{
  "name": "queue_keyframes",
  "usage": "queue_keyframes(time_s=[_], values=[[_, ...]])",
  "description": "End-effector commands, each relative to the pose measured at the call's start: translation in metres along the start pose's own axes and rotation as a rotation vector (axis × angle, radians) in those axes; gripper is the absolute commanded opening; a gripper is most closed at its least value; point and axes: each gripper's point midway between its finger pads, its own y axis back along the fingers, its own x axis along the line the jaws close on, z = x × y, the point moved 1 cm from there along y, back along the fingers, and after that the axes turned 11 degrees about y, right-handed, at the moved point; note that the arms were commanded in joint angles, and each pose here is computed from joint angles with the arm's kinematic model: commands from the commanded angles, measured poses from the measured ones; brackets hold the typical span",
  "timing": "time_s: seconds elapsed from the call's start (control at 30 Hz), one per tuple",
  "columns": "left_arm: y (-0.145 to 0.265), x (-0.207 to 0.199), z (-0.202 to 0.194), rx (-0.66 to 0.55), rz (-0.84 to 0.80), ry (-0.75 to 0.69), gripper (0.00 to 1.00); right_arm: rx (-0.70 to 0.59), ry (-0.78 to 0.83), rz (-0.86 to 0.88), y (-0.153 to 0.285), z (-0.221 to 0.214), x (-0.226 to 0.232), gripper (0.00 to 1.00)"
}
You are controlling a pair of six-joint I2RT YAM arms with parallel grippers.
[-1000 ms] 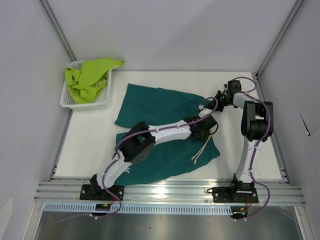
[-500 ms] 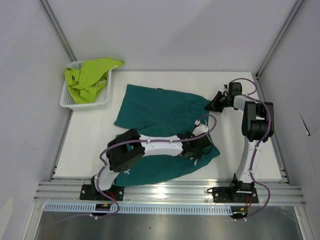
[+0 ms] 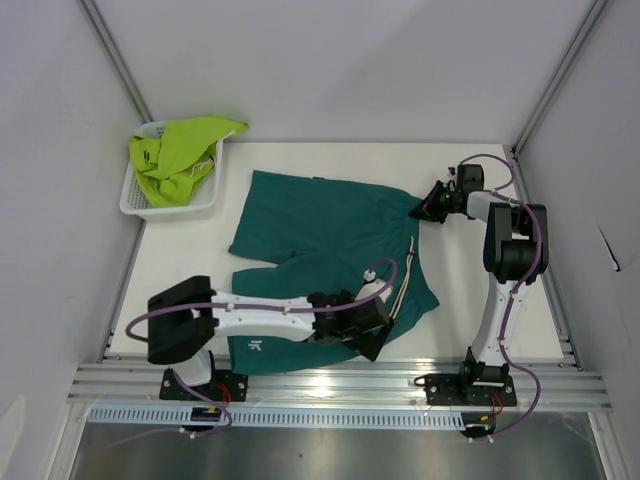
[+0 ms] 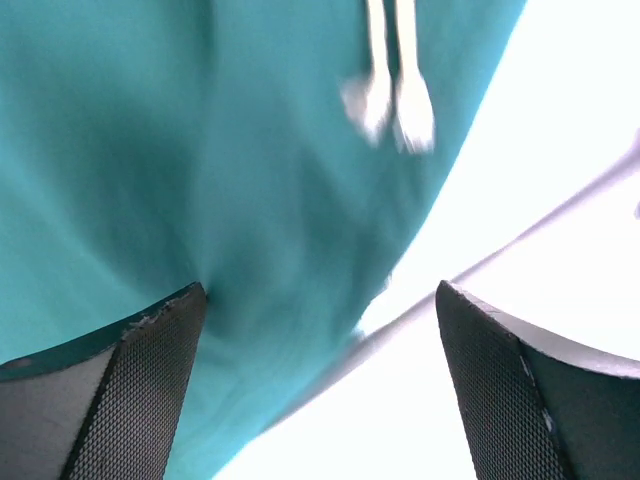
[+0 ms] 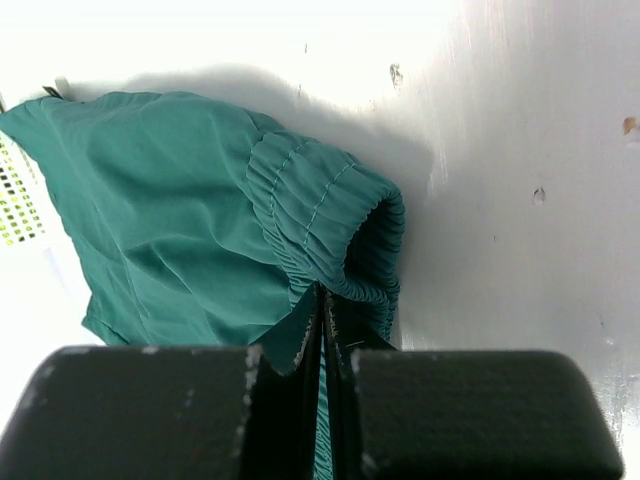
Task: Fold and stack the shorts
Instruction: Flatten the shorts out
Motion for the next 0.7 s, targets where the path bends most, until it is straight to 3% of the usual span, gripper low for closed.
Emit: queue_keyframes(time_s=[0.0, 0.2, 0.4, 0.67], values=[[0.013, 0.003, -0.036, 0.071, -0.084, 0.018, 0.98, -0.003, 0.017, -0.147, -0.008, -0.011, -0.036, 0.05], [0.044, 0.037, -0.048, 0.021, -0.082, 0.085, 0.98, -0.006, 0.004, -0.159, -0.008, -0.010, -0.037, 0.04], [0.084, 0.075, -0.029, -0.074, -0.034, 0.172, 0.99, -0.029, -0.065, -0.287, 0.004, 0.002, -0.054, 0.02], [0.095, 0.121, -0.010, -0.138, -0.044, 0.334, 0.99, -0.092, -0.071, -0.373, 0.016, 0.064, -0.053, 0.04]])
